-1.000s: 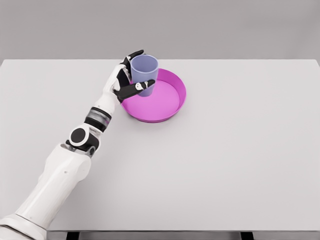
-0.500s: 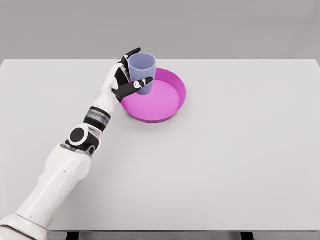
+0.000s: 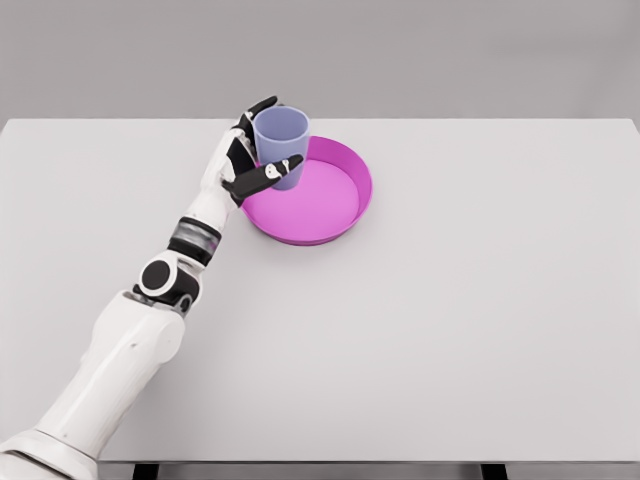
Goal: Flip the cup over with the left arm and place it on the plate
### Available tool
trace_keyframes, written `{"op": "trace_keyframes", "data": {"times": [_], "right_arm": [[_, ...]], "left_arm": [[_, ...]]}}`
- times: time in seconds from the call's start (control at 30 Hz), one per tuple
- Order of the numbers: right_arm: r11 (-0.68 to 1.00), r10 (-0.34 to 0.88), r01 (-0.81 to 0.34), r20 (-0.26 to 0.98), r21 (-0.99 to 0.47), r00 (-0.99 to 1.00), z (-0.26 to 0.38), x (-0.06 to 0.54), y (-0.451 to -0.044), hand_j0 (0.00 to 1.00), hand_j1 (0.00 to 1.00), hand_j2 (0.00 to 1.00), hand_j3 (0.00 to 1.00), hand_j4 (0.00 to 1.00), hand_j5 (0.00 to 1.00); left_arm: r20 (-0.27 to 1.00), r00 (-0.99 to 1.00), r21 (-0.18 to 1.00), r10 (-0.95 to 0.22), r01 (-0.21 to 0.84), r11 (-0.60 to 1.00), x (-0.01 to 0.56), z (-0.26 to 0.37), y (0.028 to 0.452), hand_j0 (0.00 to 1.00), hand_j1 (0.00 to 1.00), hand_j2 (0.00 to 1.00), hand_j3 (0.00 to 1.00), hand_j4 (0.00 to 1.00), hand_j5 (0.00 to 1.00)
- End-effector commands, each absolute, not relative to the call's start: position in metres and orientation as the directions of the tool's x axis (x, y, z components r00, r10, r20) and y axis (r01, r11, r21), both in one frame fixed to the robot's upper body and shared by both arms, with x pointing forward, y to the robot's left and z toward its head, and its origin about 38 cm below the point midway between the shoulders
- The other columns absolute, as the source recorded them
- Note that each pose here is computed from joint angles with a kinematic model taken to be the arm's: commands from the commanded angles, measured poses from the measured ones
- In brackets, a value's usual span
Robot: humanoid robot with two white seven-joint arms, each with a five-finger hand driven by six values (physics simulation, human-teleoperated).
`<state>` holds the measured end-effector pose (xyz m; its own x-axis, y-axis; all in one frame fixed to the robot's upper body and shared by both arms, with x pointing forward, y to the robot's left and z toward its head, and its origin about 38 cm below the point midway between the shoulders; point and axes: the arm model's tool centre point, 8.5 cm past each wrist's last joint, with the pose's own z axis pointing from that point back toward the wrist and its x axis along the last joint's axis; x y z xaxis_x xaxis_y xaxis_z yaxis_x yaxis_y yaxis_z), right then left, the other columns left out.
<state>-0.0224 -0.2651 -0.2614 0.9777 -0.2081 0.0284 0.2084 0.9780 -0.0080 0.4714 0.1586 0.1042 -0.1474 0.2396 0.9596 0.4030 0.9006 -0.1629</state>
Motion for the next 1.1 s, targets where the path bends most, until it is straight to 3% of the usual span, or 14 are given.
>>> {"op": "trace_keyframes", "data": {"times": [0.0,1.07], "right_arm": [[0.978,-0.208,0.208,0.028,-0.008,0.978,-0.261,-0.022,-0.265,1.0,1.0,1.0,1.0,1.0,1.0],[0.978,-0.208,0.208,0.028,-0.008,0.978,-0.261,-0.022,-0.265,1.0,1.0,1.0,1.0,1.0,1.0]], "left_arm": [[0.961,-0.142,-0.163,0.236,0.397,0.903,0.471,0.099,0.159,0.85,0.85,0.85,0.85,0.85,0.85],[0.962,-0.13,-0.177,0.242,0.38,0.908,0.471,0.089,0.159,0.93,0.93,0.93,0.93,0.93,0.93]]}}
